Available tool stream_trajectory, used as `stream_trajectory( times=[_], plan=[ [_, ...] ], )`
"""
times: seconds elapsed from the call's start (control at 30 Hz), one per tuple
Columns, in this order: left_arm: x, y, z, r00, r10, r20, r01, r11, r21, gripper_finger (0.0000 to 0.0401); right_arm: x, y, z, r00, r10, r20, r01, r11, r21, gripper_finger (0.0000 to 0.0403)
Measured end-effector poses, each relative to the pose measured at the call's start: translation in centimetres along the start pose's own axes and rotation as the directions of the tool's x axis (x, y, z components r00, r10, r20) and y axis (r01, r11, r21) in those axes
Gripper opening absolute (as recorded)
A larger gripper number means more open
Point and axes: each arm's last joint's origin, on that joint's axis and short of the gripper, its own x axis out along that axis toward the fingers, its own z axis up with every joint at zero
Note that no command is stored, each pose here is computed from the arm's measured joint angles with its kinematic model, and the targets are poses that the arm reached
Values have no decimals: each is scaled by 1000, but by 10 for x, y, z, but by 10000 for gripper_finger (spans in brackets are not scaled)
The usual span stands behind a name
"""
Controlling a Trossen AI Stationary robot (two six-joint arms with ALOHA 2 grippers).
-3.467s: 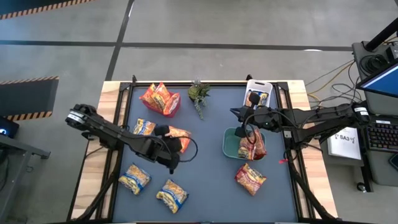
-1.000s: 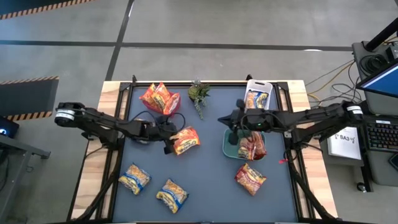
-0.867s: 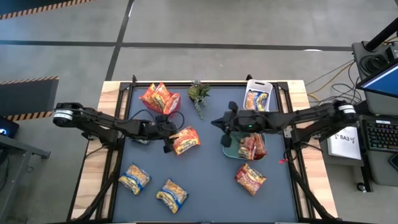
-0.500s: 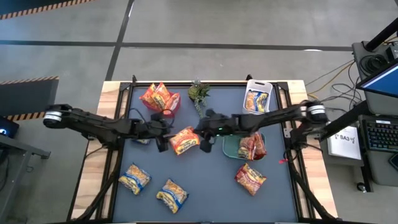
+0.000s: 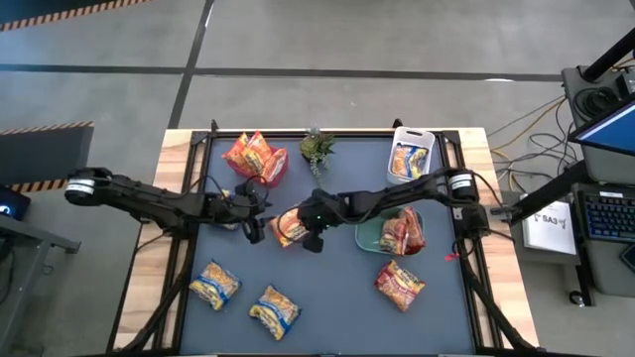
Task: Sort Maruchan noodles
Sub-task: Put the orange noodle pack into the red bin
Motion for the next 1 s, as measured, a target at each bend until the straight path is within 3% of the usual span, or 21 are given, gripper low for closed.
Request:
stream_trajectory(
  times=[0.17, 0.37, 0.6, 1.0],
  plan=[
    [4, -2, 3, 1000, 0, 28, 1, 999, -32, 180, 15, 0, -9, 999, -3, -34, 4, 1000, 18, 9],
    [9, -1, 2, 997, 65, 28, -62, 993, -97, 180, 14, -1, -14, 998, -10, -56, 12, 999, 30, 9],
    [18, -4, 0, 998, 65, 25, -59, 981, -183, 180, 15, -2, -19, 997, -13, -80, 15, 1000, 23, 9],
    [31, -8, -8, 998, 46, -31, -51, 976, -210, 180, 16, -3, -27, 994, -9, -109, 13, 1000, 29, 9]
  ],
)
